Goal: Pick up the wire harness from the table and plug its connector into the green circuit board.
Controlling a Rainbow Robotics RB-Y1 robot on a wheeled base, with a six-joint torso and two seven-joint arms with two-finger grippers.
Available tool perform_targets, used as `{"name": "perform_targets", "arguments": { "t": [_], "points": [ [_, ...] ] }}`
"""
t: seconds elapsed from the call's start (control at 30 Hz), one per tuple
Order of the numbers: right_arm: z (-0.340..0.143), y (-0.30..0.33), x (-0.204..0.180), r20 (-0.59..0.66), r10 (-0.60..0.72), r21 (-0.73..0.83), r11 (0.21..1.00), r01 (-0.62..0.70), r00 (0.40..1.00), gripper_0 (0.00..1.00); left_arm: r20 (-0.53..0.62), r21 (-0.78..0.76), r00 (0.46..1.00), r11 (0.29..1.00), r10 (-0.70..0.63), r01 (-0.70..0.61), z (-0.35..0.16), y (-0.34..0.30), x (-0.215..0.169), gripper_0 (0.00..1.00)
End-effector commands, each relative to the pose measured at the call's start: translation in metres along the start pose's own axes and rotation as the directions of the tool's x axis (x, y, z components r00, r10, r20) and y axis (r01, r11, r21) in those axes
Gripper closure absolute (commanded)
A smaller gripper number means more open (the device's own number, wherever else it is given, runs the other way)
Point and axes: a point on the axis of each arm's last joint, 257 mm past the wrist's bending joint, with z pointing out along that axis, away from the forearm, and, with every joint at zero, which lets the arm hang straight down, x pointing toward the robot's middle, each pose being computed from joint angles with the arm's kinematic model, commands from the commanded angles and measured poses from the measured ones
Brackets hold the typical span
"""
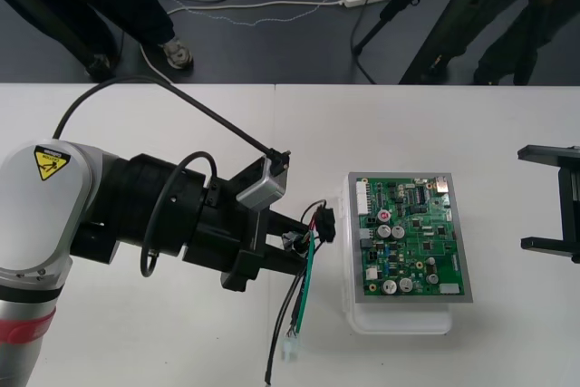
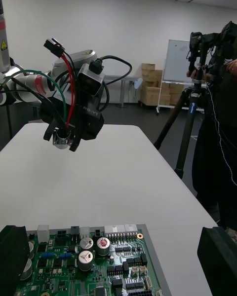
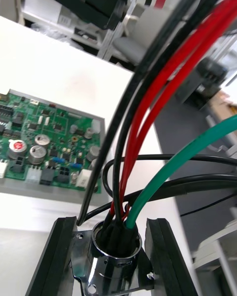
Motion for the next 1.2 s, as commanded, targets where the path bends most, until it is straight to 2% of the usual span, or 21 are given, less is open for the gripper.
{"name": "perform_targets", "arguments": {
  "t": [0.03,0.3,0.7,1.2],
  "points": [
    [0.008,-0.003,-0.012,0.018,-0.037,-0.027,0.999,0.037,0.999,0.00,-0.015,-0.129,0.997,0.989,0.073,-0.074,-0.008,0.010,-0.006,1.00],
    [0.008,-0.003,-0.012,0.017,-0.029,-0.027,0.999,0.030,0.999,0.00,-0.008,-0.294,0.994,0.950,0.106,-0.104,-0.025,0.036,-0.011,1.00],
    [0.008,-0.002,-0.012,0.016,-0.025,-0.027,0.999,0.025,1.000,0.00,-0.022,-0.499,0.981,0.848,0.191,-0.176,-0.046,0.052,-0.031,1.00],
    [0.008,-0.003,-0.012,0.016,-0.020,-0.028,0.999,0.021,1.000,0.00,0.064,-0.578,0.994,0.815,0.093,-0.039,-0.036,0.060,-0.054,1.00]
  ]
}}
